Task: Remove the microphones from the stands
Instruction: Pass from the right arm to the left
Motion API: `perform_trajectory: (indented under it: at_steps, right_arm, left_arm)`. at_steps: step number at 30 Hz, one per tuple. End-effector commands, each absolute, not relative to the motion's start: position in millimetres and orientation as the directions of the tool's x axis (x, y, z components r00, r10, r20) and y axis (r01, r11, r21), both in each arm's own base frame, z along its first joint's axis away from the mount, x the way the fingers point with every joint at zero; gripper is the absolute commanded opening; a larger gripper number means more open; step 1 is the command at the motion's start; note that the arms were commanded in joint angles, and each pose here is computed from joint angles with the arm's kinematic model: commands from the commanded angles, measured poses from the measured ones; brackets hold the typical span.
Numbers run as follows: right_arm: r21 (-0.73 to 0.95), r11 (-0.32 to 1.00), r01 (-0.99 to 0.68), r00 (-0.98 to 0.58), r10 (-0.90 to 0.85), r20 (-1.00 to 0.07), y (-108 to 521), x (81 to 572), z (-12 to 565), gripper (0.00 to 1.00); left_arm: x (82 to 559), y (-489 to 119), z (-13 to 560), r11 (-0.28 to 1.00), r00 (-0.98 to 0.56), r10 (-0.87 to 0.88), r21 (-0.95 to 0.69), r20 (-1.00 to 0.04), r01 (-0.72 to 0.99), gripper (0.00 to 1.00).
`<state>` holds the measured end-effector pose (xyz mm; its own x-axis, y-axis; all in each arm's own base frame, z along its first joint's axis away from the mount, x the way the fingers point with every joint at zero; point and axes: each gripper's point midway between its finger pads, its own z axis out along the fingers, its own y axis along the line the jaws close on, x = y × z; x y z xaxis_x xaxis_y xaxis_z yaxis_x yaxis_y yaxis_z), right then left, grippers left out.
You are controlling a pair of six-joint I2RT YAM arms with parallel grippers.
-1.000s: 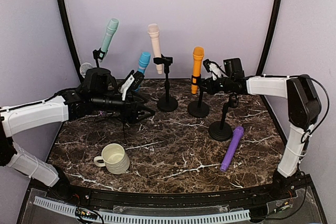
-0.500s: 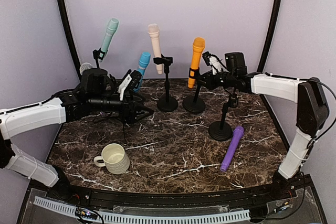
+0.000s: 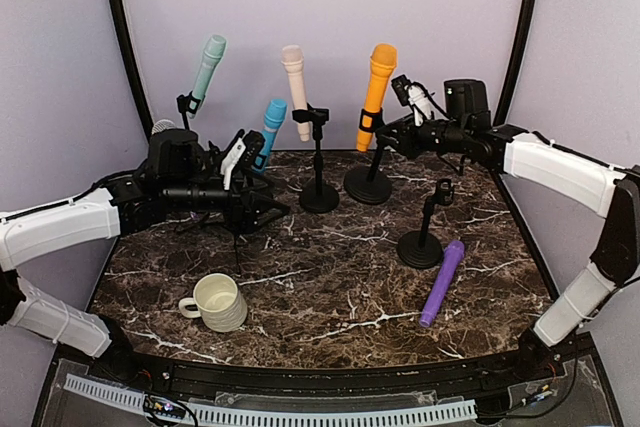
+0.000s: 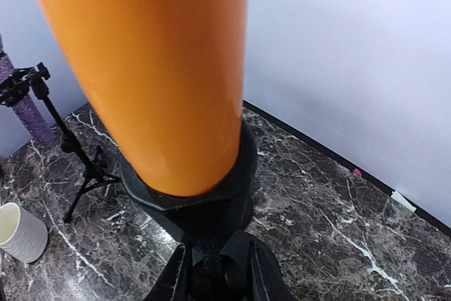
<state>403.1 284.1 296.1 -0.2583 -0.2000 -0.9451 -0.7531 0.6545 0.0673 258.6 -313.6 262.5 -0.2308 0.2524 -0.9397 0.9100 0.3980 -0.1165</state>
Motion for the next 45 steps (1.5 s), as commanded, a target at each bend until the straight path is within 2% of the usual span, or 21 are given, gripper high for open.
perform_trajectory:
  at_steps: [1, 8, 11, 14, 18, 34, 40, 45]
  right_arm:
    - [-0.009, 0.570, -0.822, -0.092, -0.148, -0.985, 309.2, 364.0, 365.0, 0.00]
    - [0.012, 0.495, -0.869, -0.116, -0.180, -0.977, 339.4, 312.4, 344.3, 0.00]
    - [0.027, 0.463, -0.886, -0.129, -0.191, -0.973, 350.9, 294.2, 330.3, 0.00]
    - [0.040, 0.425, -0.904, -0.149, -0.226, -0.963, 362.8, 277.9, 313.5, 0.00]
    - [0.042, 0.393, -0.919, -0.159, -0.271, -0.949, 370.5, 261.9, 295.1, 0.00]
    - [0.056, 0.367, -0.929, -0.179, -0.310, -0.934, 383.6, 244.7, 249.4, 0.00]
    - [0.063, 0.362, -0.930, -0.181, -0.302, -0.936, 386.4, 243.5, 248.1, 0.00]
    - [0.066, 0.355, -0.932, -0.185, -0.311, -0.932, 387.2, 241.5, 243.2, 0.00]
  left_arm:
    - [261.5, -311.7, 299.3, 0.402, -0.149, 0.213, -0.053, -0.966, 0.914, 0.87]
    - [259.6, -316.3, 343.9, 0.370, -0.079, 0.162, -0.014, -0.984, 0.929, 0.87]
    - [263.3, -325.1, 341.0, 0.347, -0.110, 0.167, -0.046, -0.980, 0.937, 0.87]
    - [255.6, -336.9, 343.9, 0.261, -0.130, 0.135, -0.092, -0.982, 0.961, 0.87]
    - [256.0, -347.1, 339.8, 0.207, -0.144, 0.121, -0.117, -0.982, 0.971, 0.87]
    - [250.2, -374.1, 312.7, 0.036, -0.240, 0.081, -0.238, -0.967, 0.971, 0.87]
    - [251.6, -386.9, 293.7, 0.038, -0.260, 0.107, -0.258, -0.960, 0.965, 0.81]
    - [256.9, -393.0, 285.9, 0.058, -0.270, 0.111, -0.265, -0.957, 0.963, 0.60]
